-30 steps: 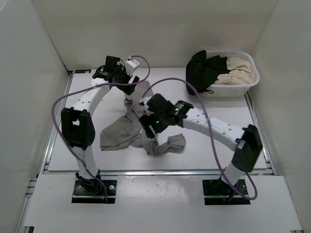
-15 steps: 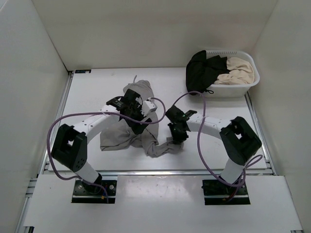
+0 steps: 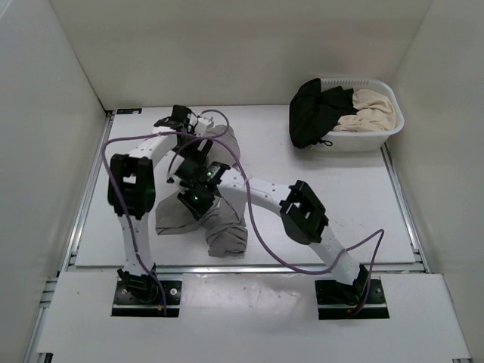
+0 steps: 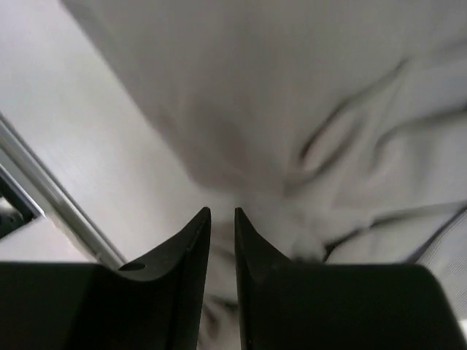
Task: Fold and stack the trousers
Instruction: Flatten the trousers out
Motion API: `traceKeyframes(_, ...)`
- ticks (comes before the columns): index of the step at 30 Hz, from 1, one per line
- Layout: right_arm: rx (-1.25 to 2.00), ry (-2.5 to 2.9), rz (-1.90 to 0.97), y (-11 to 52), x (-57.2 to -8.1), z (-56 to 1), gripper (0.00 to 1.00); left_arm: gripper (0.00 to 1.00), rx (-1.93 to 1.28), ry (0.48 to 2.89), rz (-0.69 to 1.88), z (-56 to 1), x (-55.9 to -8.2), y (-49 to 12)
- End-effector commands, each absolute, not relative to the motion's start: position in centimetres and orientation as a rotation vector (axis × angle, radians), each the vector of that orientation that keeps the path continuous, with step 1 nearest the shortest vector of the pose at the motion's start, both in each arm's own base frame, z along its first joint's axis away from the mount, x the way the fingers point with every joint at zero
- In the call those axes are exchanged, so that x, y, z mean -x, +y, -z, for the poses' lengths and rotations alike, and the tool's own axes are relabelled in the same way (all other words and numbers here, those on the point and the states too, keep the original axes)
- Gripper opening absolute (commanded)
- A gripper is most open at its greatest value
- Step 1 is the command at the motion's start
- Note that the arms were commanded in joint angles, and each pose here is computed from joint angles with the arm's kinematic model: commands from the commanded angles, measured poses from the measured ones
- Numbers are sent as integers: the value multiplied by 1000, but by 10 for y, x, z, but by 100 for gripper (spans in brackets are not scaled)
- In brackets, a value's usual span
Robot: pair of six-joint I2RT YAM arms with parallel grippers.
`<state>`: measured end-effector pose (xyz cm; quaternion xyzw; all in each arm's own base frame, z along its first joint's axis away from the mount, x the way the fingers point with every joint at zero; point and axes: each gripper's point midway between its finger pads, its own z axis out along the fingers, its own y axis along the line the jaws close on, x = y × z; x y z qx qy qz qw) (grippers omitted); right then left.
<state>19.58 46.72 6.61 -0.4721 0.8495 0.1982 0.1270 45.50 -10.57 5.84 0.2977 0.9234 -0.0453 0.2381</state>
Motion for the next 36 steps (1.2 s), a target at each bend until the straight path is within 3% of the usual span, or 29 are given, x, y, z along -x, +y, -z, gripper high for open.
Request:
traceKeyframes(1,1481,2381,-630,485,-209,-103,24,100,-791,2465,189,-78,-492,-122)
traceKeyframes(4,1426,2262,-682,487,-213,-147,39,100,-854,2431,280,-76,-505,-147)
traceKeyframes(6,1398,2301,-607,460,-208,-128,56,100,-984,2407,282,-64,-501,-169)
traceKeyframes(9,1241,2316,-577,405,-208,-163,60,100,-1067,2430,170,-43,-497,-176)
traceKeyframes(12,1083,2322,-485,355,-219,-187,60,99,-1099,2431,259,-30,-492,-191)
traceKeyframes(13,1060,2336,-431,338,-220,-188,60,94,-1109,2433,303,-27,-487,-195)
traceKeyframes(14,1012,2359,-381,323,-222,-186,60,72,-1124,2411,345,-32,-483,-205)
traceKeyframes(16,849,2331,-255,284,-242,-208,60,57,-1224,2335,440,-46,-464,-232)
traceKeyframes(18,679,2335,-223,251,-256,-221,60,53,-1373,2223,498,-60,-443,-257)
traceKeyframes(21,416,2353,-219,213,-283,-228,60,51,-1656,2045,567,-78,-373,-302)
traceKeyframes(22,348,2361,-214,202,-287,-229,60,51,-1818,1988,605,-66,-331,-314)
traceKeyframes(24,201,2390,-212,181,-303,-226,60,54,-1941,1870,622,-85,-291,-322)
traceKeyframes(25,170,2411,-199,175,-302,-221,60,62,-2026,1854,667,-80,-255,-326)
traceKeyframes(26,146,2423,-182,169,-307,-217,59,71,-2060,1818,671,-86,-242,-328)
traceKeyframes(28,125,2452,-208,174,-311,-208,59,100,-2069,1735,672,-116,-220,-330)
traceKeyframes(32,104,2519,-204,183,-324,-187,74,100,-2002,1744,596,-156,-207,-315)
traceKeyframes(36,87,2574,-215,188,-323,-171,75,100,-1944,1880,464,-155,-198,-271)
